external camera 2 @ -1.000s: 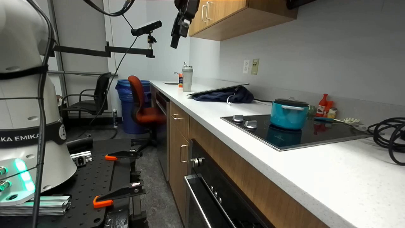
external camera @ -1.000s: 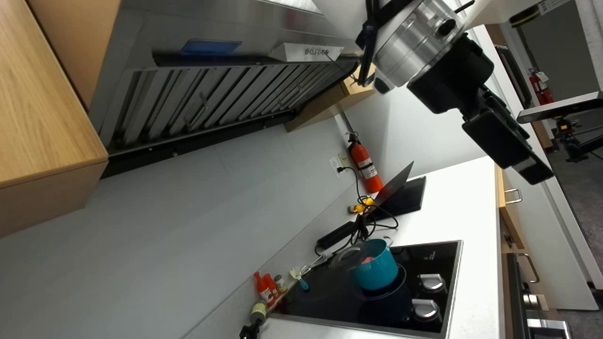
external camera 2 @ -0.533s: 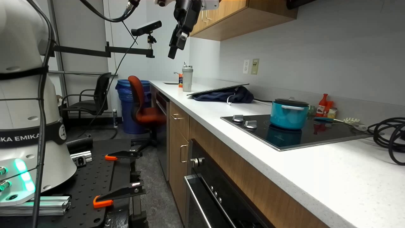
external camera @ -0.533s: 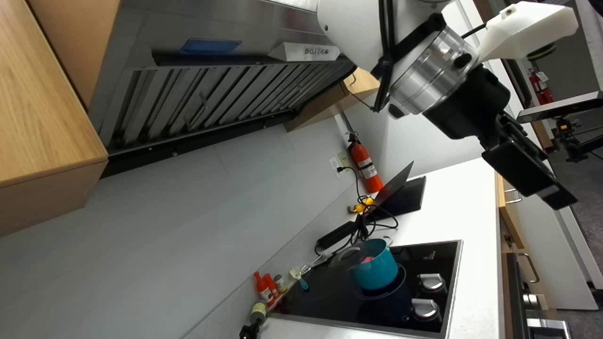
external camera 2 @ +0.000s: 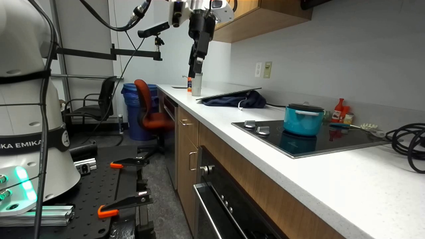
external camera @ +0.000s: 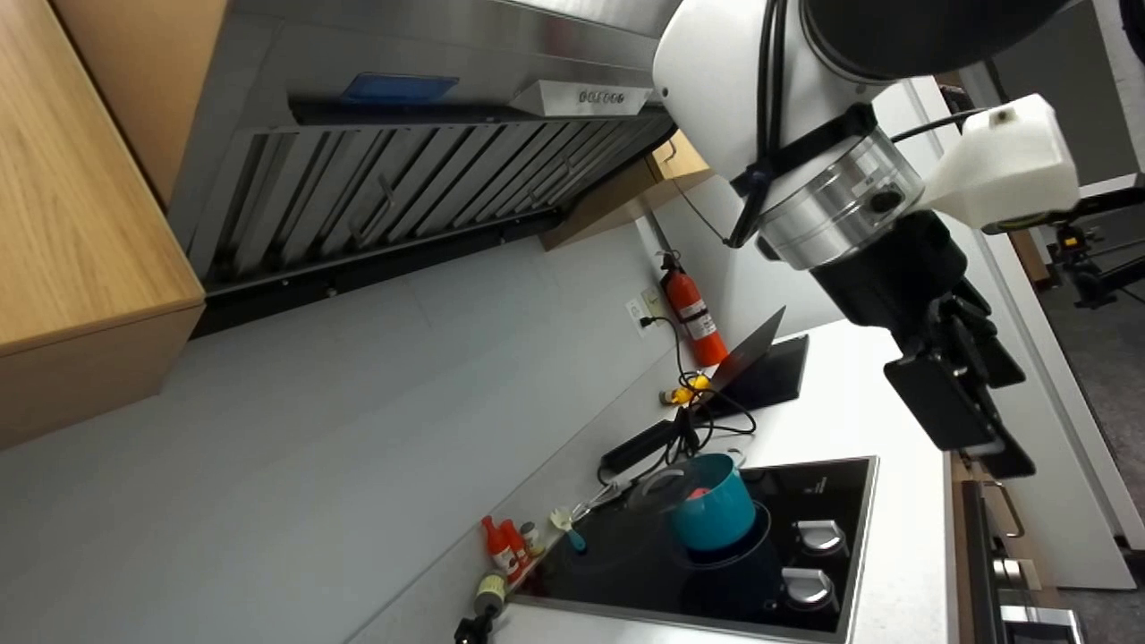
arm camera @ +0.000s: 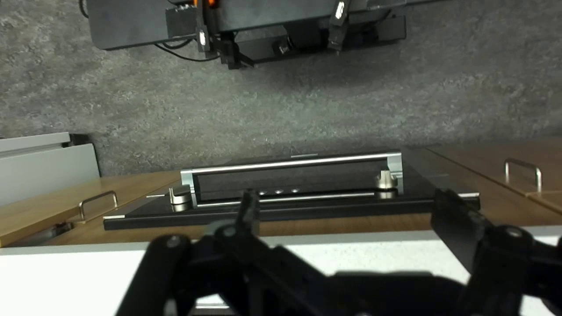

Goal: Uncover the pot and put the lid on the counter

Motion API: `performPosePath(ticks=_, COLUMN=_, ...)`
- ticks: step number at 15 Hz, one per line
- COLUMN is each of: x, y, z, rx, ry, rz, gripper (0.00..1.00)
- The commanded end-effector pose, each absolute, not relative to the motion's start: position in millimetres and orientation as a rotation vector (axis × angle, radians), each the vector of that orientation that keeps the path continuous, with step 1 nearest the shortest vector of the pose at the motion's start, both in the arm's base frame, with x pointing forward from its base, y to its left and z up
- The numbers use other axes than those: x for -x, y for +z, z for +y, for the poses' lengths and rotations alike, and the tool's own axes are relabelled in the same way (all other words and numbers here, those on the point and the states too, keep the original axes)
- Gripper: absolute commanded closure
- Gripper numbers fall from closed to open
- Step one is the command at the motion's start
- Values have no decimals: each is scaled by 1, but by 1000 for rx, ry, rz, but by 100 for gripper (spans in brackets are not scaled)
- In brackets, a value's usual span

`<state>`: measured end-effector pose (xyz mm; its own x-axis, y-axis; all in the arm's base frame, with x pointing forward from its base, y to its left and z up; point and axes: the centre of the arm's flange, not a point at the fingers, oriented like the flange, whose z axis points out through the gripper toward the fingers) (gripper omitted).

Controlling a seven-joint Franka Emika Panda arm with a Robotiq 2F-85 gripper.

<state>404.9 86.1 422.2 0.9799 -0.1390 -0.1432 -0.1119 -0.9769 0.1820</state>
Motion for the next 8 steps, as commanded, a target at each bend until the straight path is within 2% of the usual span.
performPosePath(ticks=1, x=-402, y=402, z=89, rx=-2942, ry=-32, rz=-327, gripper=0)
performPosePath(ticks=8, x=-421, y=412, z=86, rx=-2873, ry=258, rz=-464, gripper=0)
